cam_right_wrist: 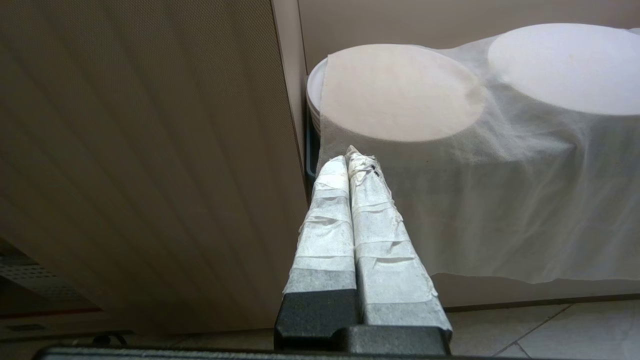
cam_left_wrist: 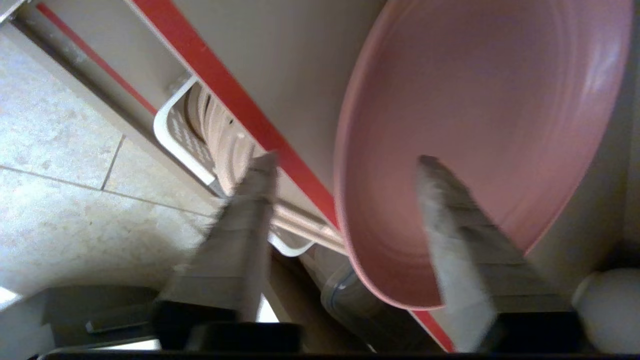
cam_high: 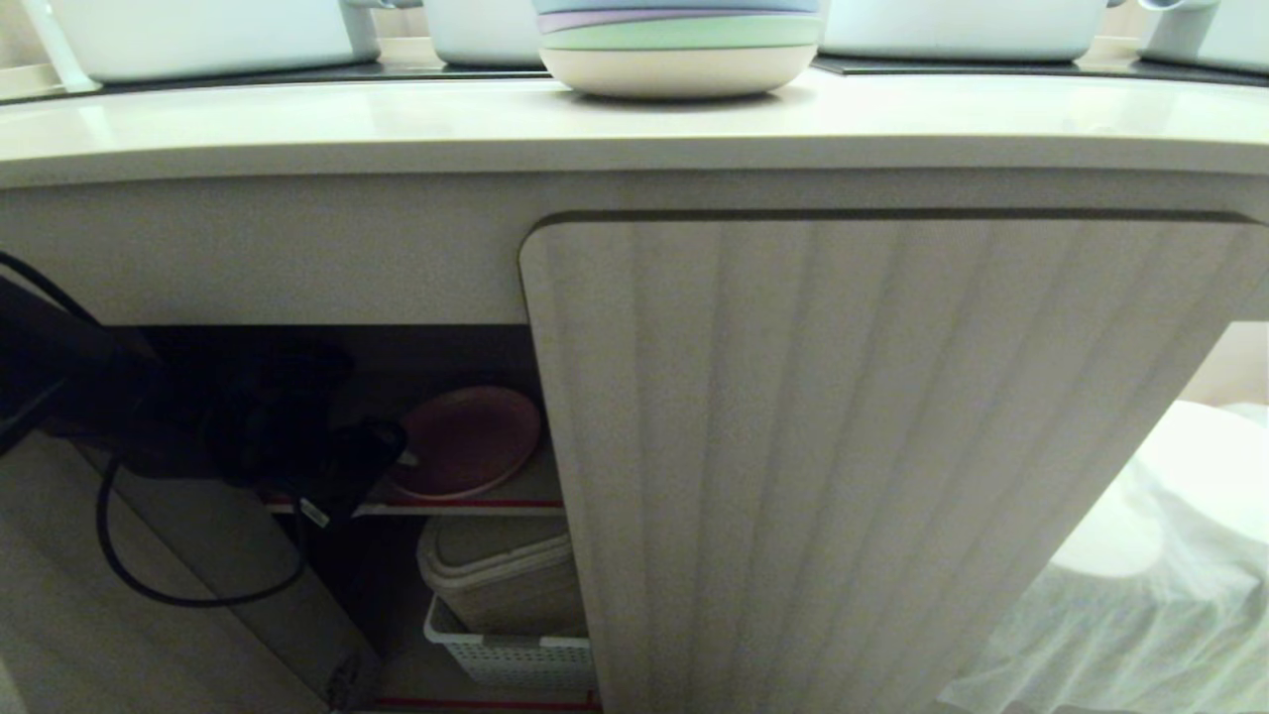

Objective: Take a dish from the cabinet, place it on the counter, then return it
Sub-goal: Put it back into the cabinet

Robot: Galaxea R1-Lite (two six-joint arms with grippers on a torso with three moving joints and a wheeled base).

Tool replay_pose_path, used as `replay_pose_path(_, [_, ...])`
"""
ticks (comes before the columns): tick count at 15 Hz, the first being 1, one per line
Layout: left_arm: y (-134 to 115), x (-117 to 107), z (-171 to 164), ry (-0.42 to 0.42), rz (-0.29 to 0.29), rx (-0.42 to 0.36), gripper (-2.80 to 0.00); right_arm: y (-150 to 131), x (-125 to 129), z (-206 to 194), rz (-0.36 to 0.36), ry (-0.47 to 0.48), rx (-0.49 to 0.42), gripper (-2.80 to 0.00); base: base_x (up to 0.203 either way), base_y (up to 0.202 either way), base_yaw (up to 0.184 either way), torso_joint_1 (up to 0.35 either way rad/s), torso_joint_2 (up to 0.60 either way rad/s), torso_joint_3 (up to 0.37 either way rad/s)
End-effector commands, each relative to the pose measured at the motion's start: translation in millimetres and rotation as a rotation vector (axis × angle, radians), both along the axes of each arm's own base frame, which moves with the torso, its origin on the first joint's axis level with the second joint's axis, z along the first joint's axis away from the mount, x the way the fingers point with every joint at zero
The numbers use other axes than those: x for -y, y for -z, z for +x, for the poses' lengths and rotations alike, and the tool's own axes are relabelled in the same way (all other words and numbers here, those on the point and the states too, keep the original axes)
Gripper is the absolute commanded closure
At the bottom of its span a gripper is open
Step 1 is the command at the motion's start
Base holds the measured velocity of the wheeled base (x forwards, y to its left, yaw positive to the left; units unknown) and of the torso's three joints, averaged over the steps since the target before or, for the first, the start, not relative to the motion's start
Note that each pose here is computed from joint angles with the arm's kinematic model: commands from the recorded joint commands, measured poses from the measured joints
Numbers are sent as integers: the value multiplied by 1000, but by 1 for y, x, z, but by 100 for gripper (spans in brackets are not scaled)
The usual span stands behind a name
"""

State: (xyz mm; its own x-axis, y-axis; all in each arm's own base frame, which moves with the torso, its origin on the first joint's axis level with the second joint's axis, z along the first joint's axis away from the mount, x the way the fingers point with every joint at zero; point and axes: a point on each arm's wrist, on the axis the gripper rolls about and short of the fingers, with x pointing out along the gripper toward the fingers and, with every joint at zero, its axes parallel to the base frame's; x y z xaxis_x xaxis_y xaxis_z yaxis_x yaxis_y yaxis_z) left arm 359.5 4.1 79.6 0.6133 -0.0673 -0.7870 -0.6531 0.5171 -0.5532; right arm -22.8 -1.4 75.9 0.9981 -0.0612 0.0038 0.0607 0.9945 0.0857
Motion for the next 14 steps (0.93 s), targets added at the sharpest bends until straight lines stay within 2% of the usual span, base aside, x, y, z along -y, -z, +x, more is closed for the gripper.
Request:
replay_pose_path(1, [-2, -1, 0, -6, -4, 6, -280, 0, 0, 0, 2, 0, 1, 0, 0, 0, 0, 0, 0, 0])
replay_pose_path(14, [-8, -2, -6, -27, 38, 15, -280, 0, 0, 0, 0, 0, 1, 0, 0, 0, 0, 0, 0, 0])
